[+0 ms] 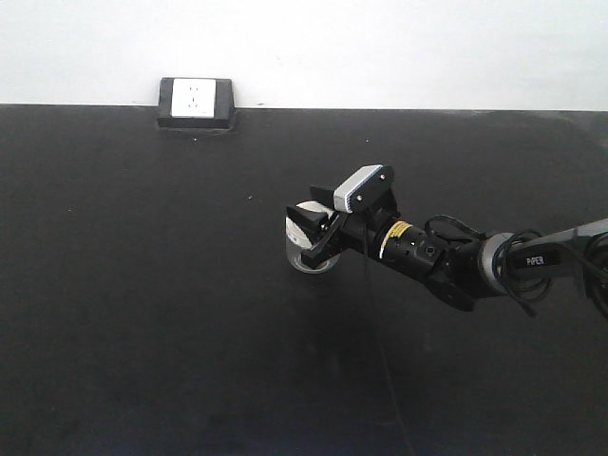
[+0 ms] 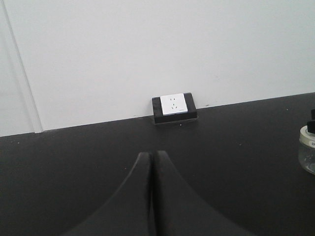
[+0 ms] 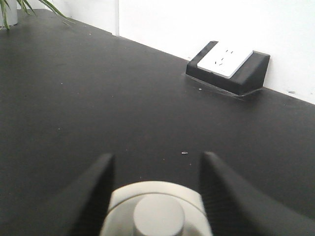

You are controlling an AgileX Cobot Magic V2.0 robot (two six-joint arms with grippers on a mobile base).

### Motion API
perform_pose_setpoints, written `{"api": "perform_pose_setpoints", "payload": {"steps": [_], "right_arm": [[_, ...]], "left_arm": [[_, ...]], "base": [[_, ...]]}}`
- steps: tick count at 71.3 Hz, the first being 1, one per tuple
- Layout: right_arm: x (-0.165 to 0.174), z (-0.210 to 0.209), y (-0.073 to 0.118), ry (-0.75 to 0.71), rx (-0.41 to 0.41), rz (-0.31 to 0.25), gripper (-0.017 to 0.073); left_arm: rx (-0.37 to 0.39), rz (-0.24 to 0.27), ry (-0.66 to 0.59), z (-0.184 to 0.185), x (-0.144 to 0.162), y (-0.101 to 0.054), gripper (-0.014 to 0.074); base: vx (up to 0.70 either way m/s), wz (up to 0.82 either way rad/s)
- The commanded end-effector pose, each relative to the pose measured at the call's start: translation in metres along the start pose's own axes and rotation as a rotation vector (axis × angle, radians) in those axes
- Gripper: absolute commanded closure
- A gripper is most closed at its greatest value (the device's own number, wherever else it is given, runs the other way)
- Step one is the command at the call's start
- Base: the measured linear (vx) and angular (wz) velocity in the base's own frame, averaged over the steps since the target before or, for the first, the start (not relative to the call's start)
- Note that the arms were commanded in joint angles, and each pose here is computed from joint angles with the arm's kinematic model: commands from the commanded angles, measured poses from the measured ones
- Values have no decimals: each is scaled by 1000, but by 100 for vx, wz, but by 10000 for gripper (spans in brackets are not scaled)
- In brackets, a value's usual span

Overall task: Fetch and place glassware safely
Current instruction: 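Open the right gripper and lift it away from the jar lid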

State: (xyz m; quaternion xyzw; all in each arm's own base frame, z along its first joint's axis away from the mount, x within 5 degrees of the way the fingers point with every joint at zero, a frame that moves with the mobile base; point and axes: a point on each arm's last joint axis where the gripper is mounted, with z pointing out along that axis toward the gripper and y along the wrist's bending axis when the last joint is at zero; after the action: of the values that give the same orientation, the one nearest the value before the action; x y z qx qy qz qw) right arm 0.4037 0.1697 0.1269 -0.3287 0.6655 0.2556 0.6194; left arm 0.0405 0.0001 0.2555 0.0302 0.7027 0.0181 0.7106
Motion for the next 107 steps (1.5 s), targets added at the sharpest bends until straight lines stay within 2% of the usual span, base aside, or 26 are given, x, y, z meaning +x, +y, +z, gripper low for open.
{"api": "perform_pose_setpoints", "payload": {"steps": [1,8,14,32,51,60,64,68,74,77,87,94,99,107], "right_arm": [[-44,-2,-6,-180,11,-42,-12],[-46,-3,-6,-188,16,-41,-76],[-52,-4,-6,-198,18,-49,-85],[-88,-14,-6,-241,35,-79,-50],[-132,-32,-9,-164,118,-37,16],[-150,-44,-12,-93,191,18,88],[-156,-49,-13,-56,230,38,153],[-160,-55,-15,-11,271,52,241],[-166,-64,-16,42,325,57,445],[-168,-69,-15,63,346,61,574],[-169,-92,-4,75,370,98,569],[-163,-112,2,62,394,160,568],[-158,-129,1,30,422,204,567],[-154,-161,-3,-50,471,225,567]], "left_arm": [[1,-13,-82,-1,-13,0,601],[1,-13,-82,-1,-13,0,601],[1,-13,-82,-1,-13,0,601],[1,-13,-82,-1,-13,0,601],[1,-13,-82,-1,-13,0,601],[1,-13,-82,-1,-13,0,601],[1,-13,-82,-1,-13,0,601],[1,-13,-82,-1,-13,0,601],[1,-13,-82,-1,-13,0,601],[1,-13,-82,-1,-13,0,601],[1,-13,-82,-1,-13,0,601],[1,-13,-82,-1,-13,0,601],[1,-13,-82,-1,-13,0,601],[1,-13,-82,-1,-13,0,601]], "base": [[0,0],[0,0],[0,0],[0,0],[0,0],[0,0],[0,0],[0,0],[0,0],[0,0],[0,0],[0,0],[0,0],[0,0]]}}
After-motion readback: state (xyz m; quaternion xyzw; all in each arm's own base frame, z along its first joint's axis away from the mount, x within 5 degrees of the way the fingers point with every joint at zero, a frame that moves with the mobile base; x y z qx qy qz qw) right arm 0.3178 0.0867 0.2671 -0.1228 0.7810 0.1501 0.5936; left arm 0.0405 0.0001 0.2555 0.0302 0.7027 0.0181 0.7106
